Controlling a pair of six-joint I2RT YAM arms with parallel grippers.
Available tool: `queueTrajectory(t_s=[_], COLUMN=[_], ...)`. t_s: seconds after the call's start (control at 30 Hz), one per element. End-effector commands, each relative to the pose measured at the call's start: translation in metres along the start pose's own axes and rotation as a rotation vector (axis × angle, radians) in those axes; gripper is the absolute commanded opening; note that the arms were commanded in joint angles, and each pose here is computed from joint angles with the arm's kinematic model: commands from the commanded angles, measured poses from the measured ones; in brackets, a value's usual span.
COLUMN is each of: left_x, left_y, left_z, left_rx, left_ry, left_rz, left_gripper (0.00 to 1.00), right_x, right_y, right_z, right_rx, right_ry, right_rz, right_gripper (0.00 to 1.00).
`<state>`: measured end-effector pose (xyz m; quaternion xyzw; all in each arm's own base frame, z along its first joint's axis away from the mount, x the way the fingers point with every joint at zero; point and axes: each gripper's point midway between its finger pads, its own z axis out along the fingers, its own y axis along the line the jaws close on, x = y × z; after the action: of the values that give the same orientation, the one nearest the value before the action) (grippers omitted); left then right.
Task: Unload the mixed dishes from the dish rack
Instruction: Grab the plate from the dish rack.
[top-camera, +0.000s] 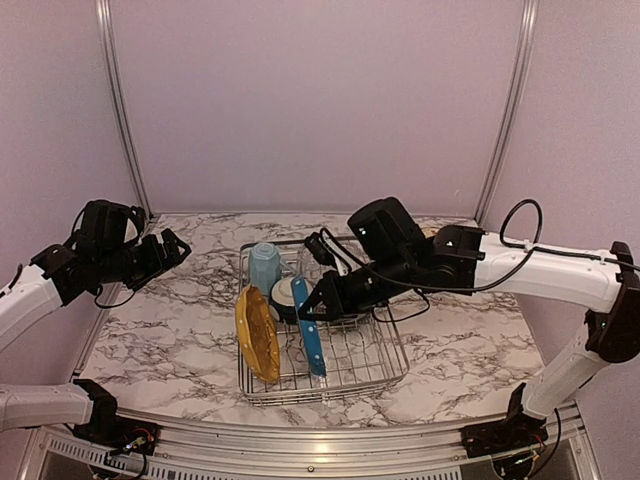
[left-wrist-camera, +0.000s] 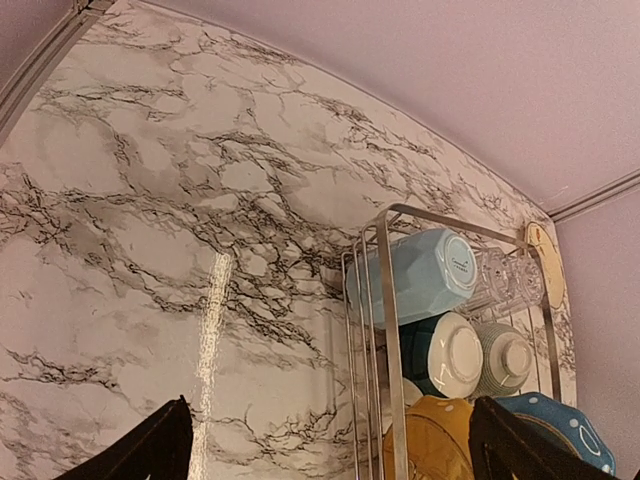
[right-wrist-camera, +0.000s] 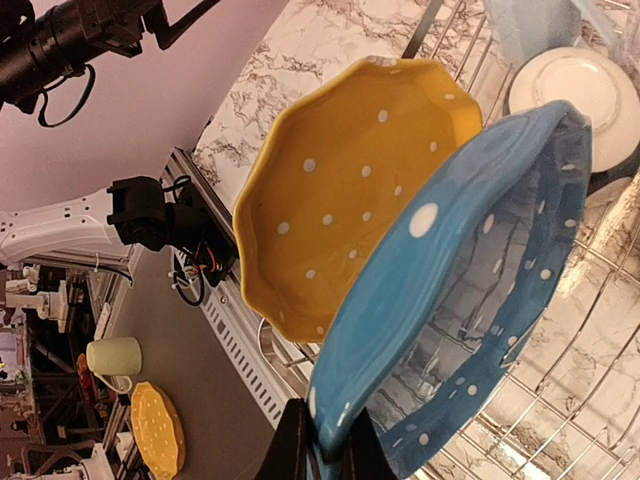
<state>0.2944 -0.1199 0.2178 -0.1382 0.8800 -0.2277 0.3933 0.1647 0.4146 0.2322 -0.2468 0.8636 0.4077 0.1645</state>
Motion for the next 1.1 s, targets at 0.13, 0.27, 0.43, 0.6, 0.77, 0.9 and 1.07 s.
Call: queueTrajectory(t_s=[0.13, 0.27, 0.43, 0.6, 0.77, 0.9, 1.07], left_x=[0.003, 0.005, 0.004, 0.004, 0.005, 0.004, 0.005], left_y=[0.000, -0.002, -0.003, -0.002, -0.001, -0.001, 0.001], left_z=[0.003, 0.007, 0.007, 0.007, 0.006, 0.004, 0.004], left_rx=[0.002, 0.010, 0.016, 0.011, 0.010, 0.009, 0.003], left_ry=[0.010, 0.022, 0.017, 0.019, 0.017, 0.014, 0.013], left_rz=[-0.008, -0.013, -0.019, -0.016, -0.018, -0.017, -0.015], left_gripper=[0.99, 0.99, 0.99, 0.99, 0.99, 0.99, 0.99], right_x=[-0.042, -0.045, -0.052, -0.057, -0.063, -0.066, -0.067], right_y=[0.054, 0.054, 0.059, 0.051, 0.057, 0.061, 0.074], right_z=[-0.058, -0.065, -0.079, -0.085, -0.088, -0.095, -0.112], right_rx=[-0.283, -0.310, -0.349, -0.347, -0.387, -0.404, -0.476], right_ry=[-0.150, -0.161, -0.194, -0.214, -0.231, -0.233, -0.221], right_rz=[-0.064, -0.056, -0.059, -0.041, -0.035, -0.027, -0.027], right_gripper=[0.00, 0.00, 0.00, 0.00, 0.00, 0.00, 0.00])
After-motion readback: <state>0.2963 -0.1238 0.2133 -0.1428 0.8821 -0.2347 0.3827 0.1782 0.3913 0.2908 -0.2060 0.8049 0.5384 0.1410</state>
